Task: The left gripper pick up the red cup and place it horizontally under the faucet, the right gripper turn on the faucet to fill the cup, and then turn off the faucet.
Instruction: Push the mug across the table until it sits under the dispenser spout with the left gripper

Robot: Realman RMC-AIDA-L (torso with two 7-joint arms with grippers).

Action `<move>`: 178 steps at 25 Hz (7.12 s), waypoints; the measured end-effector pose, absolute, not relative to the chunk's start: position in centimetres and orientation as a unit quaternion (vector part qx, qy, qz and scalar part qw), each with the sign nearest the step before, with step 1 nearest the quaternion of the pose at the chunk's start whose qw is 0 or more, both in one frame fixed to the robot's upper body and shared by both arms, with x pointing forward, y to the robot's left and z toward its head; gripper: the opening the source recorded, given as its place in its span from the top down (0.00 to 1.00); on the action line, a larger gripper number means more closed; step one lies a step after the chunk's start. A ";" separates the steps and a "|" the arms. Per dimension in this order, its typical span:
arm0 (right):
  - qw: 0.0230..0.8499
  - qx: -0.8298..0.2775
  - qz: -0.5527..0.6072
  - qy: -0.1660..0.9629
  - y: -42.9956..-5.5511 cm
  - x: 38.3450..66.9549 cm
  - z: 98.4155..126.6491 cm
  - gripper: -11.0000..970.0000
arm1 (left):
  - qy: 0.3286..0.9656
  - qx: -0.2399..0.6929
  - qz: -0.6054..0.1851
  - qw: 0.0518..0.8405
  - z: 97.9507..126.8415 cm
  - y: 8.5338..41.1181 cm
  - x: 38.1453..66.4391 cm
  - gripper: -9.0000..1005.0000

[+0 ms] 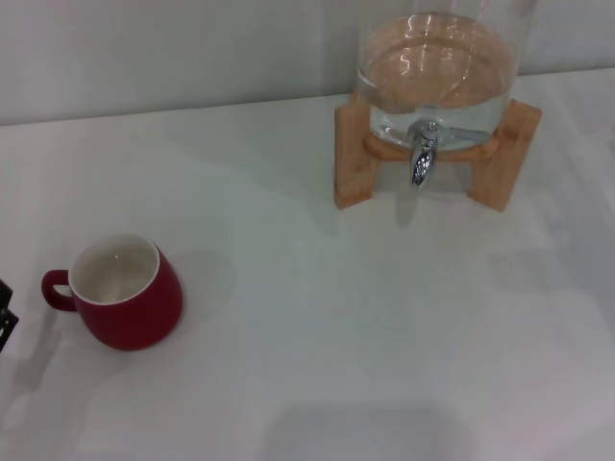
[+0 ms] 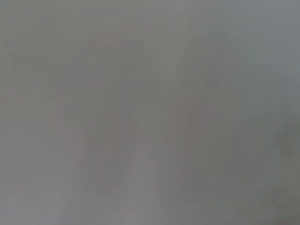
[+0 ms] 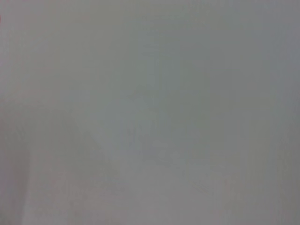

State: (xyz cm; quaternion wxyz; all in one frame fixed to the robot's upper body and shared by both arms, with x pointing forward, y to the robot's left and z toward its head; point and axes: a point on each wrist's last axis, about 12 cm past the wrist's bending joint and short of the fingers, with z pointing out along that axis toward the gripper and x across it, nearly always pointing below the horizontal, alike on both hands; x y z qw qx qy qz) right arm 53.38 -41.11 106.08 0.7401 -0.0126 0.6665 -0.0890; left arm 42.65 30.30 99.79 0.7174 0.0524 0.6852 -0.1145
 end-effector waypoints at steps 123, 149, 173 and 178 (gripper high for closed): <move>0.743 -0.025 -0.084 0.663 -40.2 54.2 106.3 0.37 | 0.719 0.218 -0.156 0.641 100.7 24.0 51.0 0.89; 0.743 -0.036 -0.068 0.665 -38.9 54.4 105.9 0.37 | 0.735 0.244 -0.217 0.594 103.5 17.0 55.3 0.89; 0.756 -0.063 -0.050 0.649 -38.0 53.6 105.9 0.37 | 0.752 0.307 -0.206 0.545 104.5 12.6 55.4 0.89; 0.754 -0.070 -0.045 0.651 -37.6 53.5 105.8 0.37 | 0.757 0.313 -0.195 0.539 104.8 12.1 55.4 0.89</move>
